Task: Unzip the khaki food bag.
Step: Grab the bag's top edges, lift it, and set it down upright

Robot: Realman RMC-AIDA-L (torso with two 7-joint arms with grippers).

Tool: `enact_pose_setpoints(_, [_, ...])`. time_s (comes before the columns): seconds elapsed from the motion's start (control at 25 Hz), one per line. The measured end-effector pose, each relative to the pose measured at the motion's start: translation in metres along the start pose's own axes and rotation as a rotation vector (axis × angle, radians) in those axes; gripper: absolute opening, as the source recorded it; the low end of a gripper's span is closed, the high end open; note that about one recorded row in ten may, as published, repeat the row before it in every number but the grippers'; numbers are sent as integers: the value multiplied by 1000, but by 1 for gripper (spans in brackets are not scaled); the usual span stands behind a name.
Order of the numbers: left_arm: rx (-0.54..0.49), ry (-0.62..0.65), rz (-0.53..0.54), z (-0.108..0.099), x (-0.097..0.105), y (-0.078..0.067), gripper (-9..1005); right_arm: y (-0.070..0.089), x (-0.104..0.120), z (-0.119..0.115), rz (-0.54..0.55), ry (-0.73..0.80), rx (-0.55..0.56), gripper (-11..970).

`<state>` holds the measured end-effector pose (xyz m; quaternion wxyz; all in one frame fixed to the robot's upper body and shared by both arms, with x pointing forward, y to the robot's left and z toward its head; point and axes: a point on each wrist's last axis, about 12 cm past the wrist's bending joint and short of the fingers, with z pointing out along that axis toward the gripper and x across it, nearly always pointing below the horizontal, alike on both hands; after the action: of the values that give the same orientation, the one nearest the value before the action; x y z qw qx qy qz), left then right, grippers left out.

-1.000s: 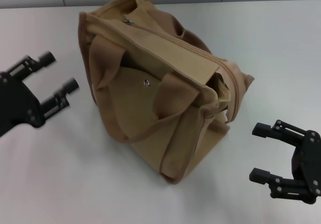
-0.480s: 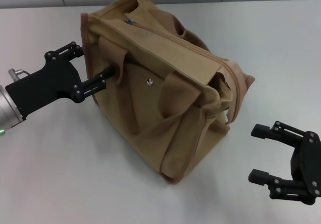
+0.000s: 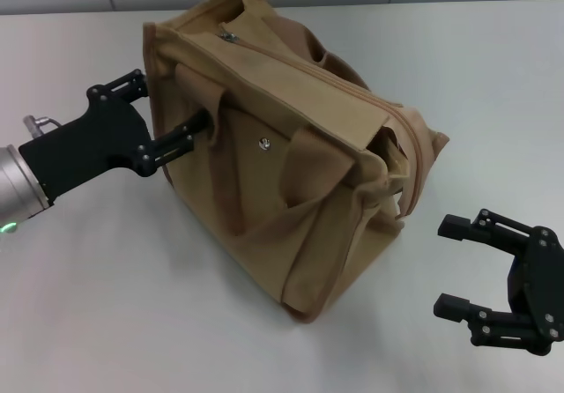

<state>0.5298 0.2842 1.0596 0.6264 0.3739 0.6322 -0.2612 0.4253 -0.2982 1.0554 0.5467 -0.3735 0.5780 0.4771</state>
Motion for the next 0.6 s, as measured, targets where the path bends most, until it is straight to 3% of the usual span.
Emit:
enact_pose_setpoints(0.12, [26,6,3,5,0,-3,680,0,0,0,0,0,-1,838])
enact_pose_setpoints(0.36, [24,1,5,10,0,-3,468,0,0,0,-1,0,-1,838])
enact_pose_setpoints(0.6, [-51,-35,-31,14,1,-2,392,0,0,0,0,-2,4,838])
